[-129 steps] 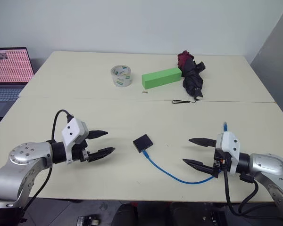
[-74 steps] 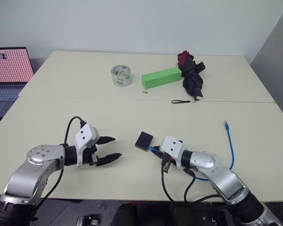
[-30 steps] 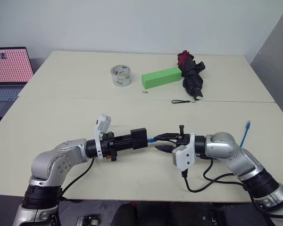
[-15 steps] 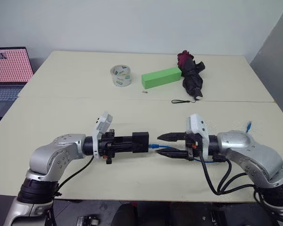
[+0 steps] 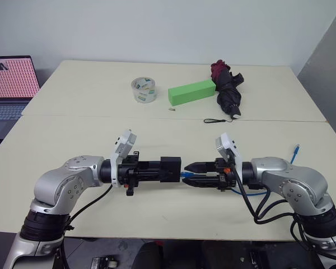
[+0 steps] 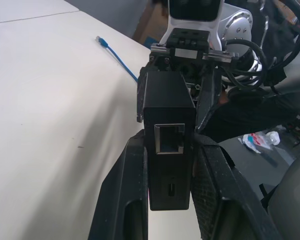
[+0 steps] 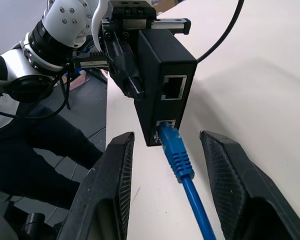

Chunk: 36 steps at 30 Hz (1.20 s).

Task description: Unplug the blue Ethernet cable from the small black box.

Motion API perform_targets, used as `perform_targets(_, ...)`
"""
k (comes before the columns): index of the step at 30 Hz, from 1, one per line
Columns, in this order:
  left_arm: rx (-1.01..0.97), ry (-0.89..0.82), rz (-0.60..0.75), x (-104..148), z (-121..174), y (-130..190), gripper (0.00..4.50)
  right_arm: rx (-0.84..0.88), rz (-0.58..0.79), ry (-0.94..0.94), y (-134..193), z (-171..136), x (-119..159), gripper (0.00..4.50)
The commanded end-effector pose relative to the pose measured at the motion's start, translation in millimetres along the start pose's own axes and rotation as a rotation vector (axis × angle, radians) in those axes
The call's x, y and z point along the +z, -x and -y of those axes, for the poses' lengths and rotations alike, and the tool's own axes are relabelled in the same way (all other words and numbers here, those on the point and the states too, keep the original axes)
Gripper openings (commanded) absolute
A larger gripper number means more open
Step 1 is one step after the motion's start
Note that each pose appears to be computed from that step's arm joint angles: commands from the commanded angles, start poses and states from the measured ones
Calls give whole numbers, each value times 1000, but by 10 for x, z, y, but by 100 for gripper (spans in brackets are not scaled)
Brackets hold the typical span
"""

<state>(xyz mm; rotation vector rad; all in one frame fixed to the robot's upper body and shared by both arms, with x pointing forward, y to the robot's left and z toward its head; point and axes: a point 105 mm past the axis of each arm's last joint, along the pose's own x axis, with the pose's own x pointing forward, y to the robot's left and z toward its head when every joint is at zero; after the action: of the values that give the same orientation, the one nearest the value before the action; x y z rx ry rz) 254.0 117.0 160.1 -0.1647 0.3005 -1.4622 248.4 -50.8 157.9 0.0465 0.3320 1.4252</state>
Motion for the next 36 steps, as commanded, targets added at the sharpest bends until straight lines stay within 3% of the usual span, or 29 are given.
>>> perform_targets(1,-26,-57,6,117,76,-17,78,50,17,22,-1,-70,96,220)
perform_targets(8,-26,-61,10,131,79,-24,78,55,0,26,-4,-70,78,220)
perform_targets(9,-27,-61,11,132,82,-28,78,56,-1,27,-7,-71,77,183)
perform_targets(18,-45,-63,-8,99,115,-45,78,66,-4,24,-17,-72,87,8)
perform_targets(31,-23,-92,-107,-70,76,-1,78,79,-51,24,30,-63,43,5)
perform_targets(36,55,-102,-123,-101,-24,142,78,-14,-111,56,208,83,-71,5)
